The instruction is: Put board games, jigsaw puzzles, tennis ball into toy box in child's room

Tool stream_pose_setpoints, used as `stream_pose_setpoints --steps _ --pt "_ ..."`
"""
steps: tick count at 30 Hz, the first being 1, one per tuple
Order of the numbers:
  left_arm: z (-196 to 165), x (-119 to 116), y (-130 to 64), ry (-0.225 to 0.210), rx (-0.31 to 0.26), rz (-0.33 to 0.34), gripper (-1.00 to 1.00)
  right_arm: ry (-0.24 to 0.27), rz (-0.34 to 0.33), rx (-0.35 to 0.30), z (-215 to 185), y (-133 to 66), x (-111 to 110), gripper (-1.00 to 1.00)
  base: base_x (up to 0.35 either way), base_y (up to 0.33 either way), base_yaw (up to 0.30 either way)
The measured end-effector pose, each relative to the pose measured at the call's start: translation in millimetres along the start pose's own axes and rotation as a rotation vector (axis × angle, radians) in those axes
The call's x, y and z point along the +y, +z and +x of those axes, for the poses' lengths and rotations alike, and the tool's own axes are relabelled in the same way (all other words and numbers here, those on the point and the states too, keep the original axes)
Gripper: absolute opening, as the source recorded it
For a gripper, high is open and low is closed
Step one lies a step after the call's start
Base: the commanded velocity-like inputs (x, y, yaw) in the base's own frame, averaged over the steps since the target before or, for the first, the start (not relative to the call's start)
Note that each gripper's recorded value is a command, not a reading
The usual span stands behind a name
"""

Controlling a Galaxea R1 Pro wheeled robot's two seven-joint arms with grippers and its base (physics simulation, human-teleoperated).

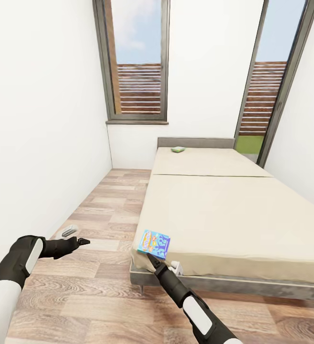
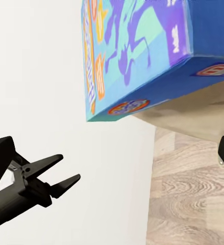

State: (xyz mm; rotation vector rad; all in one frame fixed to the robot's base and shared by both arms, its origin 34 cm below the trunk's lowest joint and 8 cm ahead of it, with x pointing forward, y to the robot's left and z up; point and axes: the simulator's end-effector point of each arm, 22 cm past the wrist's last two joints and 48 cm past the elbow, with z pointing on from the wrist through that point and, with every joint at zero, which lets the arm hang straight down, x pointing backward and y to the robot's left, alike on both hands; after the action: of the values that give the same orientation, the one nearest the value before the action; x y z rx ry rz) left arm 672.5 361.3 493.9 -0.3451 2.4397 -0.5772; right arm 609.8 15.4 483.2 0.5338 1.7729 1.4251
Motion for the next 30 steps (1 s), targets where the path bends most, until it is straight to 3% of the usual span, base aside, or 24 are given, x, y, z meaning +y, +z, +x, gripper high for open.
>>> stream_pose_setpoints --steps 30 --pt "0.2 -0.1 0.1 0.001 0.001 -0.001 1.00 0.003 0.002 -0.004 -1.2 -0.4 -1.1 1.00 0.000 -0.015 0.000"
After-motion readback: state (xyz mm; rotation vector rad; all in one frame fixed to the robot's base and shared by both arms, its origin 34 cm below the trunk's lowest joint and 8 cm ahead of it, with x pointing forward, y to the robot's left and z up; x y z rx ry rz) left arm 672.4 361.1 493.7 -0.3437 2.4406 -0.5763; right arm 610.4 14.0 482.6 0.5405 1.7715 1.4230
